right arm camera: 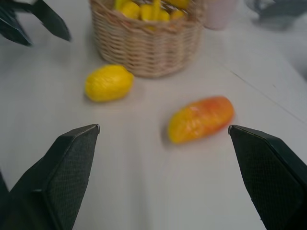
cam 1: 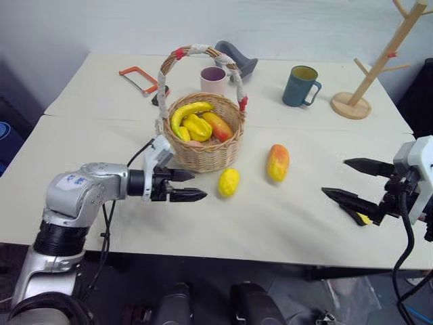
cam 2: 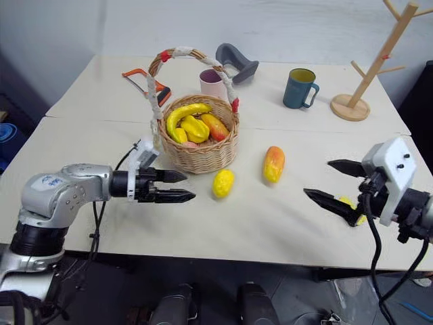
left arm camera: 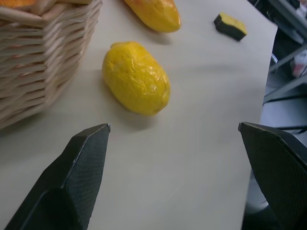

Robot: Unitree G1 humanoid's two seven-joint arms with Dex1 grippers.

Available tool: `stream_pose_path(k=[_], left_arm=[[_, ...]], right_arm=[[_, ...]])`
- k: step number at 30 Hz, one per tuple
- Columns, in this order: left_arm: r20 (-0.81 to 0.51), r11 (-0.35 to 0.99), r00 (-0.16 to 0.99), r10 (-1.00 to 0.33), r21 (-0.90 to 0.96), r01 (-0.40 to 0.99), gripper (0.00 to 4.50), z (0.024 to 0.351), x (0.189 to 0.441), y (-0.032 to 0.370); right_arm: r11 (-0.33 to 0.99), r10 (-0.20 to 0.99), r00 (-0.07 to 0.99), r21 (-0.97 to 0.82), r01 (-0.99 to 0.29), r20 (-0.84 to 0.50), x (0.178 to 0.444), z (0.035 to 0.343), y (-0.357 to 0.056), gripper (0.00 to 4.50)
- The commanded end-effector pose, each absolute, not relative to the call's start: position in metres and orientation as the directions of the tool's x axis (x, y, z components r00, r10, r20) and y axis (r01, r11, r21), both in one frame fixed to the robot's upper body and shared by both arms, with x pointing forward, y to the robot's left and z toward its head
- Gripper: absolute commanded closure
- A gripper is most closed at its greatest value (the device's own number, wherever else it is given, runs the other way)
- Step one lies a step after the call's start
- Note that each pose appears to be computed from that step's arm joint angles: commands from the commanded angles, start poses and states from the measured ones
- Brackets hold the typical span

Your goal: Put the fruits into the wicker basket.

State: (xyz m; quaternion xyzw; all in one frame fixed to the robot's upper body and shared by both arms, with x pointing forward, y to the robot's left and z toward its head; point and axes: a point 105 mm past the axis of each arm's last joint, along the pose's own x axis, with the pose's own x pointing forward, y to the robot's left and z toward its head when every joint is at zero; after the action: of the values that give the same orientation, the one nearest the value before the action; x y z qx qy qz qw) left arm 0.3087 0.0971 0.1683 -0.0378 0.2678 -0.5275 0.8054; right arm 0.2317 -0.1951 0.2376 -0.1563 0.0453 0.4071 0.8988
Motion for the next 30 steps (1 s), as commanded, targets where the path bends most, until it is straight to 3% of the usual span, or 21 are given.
stream_pose_path(k=[1,4,11,24,27,30], left_arm=[[-0.402,0.463,0.291,-0.868,-0.446,0.766,0.0,0.167,0.314,0.079],[-0.395,0.484,0.299,-0.869,-0.546,0.684,0.0,0.163,0.323,0.061],[-0.475,0.602,0.382,-0.793,-0.514,0.611,0.0,0.145,0.338,0.044],[-0.442,0.56,0.345,-0.828,-0.622,0.547,0.0,0.142,0.347,0.004],[-0.459,0.543,0.296,-0.838,-0.644,0.539,0.56,0.136,0.338,-0.003],[-0.48,0.542,0.271,-0.835,-0.63,0.556,1.5,0.134,0.33,0.002]], right_arm=[[0.572,0.754,0.628,-0.275,-0.773,-0.195,0.226,0.243,-0.173,0.06],[0.564,0.769,0.613,-0.258,-0.785,-0.183,0.226,0.239,-0.163,0.06],[0.582,0.762,0.626,-0.251,-0.774,-0.165,0.224,0.237,-0.159,0.06],[0.58,0.76,0.628,-0.263,-0.771,-0.164,0.225,0.238,-0.155,0.06],[0.578,0.762,0.627,-0.266,-0.772,-0.162,0.226,0.24,-0.154,0.0],[0.577,0.762,0.626,-0.266,-0.772,-0.163,0.226,0.24,-0.154,0.0]])
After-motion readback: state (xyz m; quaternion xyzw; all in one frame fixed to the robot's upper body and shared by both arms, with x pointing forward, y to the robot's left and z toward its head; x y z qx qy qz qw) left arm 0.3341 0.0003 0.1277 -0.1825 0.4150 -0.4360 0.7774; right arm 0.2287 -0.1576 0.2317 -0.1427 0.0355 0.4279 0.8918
